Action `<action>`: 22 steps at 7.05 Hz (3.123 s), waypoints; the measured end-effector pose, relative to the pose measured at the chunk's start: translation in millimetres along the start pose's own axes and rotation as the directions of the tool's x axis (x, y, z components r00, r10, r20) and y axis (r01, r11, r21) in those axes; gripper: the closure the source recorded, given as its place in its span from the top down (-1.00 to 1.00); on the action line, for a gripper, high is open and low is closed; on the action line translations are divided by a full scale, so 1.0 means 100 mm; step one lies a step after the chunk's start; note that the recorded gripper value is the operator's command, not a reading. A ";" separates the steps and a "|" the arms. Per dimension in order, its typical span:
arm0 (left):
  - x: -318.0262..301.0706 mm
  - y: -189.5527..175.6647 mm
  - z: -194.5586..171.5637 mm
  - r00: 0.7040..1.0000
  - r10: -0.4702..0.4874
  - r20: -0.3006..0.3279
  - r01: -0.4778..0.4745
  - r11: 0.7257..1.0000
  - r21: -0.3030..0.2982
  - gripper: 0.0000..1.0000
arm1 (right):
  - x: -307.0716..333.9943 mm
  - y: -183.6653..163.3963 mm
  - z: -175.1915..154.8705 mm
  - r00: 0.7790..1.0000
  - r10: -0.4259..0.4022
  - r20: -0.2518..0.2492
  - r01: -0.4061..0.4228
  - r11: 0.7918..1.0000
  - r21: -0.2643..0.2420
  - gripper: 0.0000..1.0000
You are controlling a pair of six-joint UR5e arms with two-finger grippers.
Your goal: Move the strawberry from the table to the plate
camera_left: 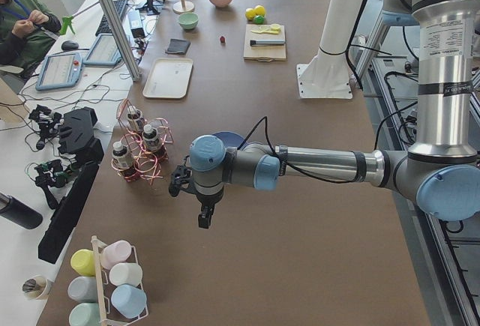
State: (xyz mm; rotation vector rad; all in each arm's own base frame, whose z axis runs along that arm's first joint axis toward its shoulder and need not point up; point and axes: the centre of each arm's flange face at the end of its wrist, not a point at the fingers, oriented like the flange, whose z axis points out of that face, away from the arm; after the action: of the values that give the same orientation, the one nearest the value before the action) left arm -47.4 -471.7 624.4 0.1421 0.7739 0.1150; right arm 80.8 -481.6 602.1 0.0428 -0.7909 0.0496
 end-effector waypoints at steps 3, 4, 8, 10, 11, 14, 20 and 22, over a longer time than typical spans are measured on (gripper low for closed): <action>0.00 0.00 0.00 1.000 0.000 0.001 0.000 1.000 0.000 0.96 | 0.00 0.00 0.00 1.000 -0.002 0.000 0.002 1.000 0.001 1.00; 0.00 0.00 0.00 1.000 0.000 0.001 0.000 1.000 0.000 0.96 | 0.00 0.00 0.00 1.000 -0.001 0.000 0.001 1.000 0.001 1.00; -0.01 0.03 0.01 1.000 -0.003 0.000 0.003 1.000 -0.002 0.96 | -0.02 0.00 -0.02 1.000 -0.005 0.000 0.005 1.000 0.004 1.00; 0.01 0.04 0.00 1.000 0.001 -0.001 -0.001 1.000 0.001 0.96 | -0.02 0.00 -0.02 1.000 -0.005 0.001 0.005 1.000 0.004 1.00; 0.01 0.04 0.00 1.000 0.005 -0.002 -0.005 1.000 0.002 0.96 | -0.03 0.00 -0.02 1.000 -0.004 0.001 0.004 1.000 0.005 1.00; 0.04 0.00 -0.02 1.000 0.012 -0.002 -0.012 1.000 0.008 0.96 | -0.08 0.03 -0.08 1.000 -0.011 0.004 0.011 1.000 0.014 1.00; 0.00 0.00 0.03 1.000 0.011 -0.001 -0.011 1.000 0.000 0.96 | -0.06 0.16 -0.04 0.999 -0.004 0.032 0.004 1.000 0.004 1.00; 0.00 -0.05 0.02 1.000 0.009 0.003 -0.009 1.000 0.002 0.96 | -0.10 0.17 -0.09 0.999 -0.016 0.031 0.016 1.000 0.015 1.00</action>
State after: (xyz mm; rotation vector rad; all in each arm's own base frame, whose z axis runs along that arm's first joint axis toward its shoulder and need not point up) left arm -45.3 -477.2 625.0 0.1477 0.7703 0.1223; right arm 78.6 -464.7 589.0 0.0635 -0.8212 0.0397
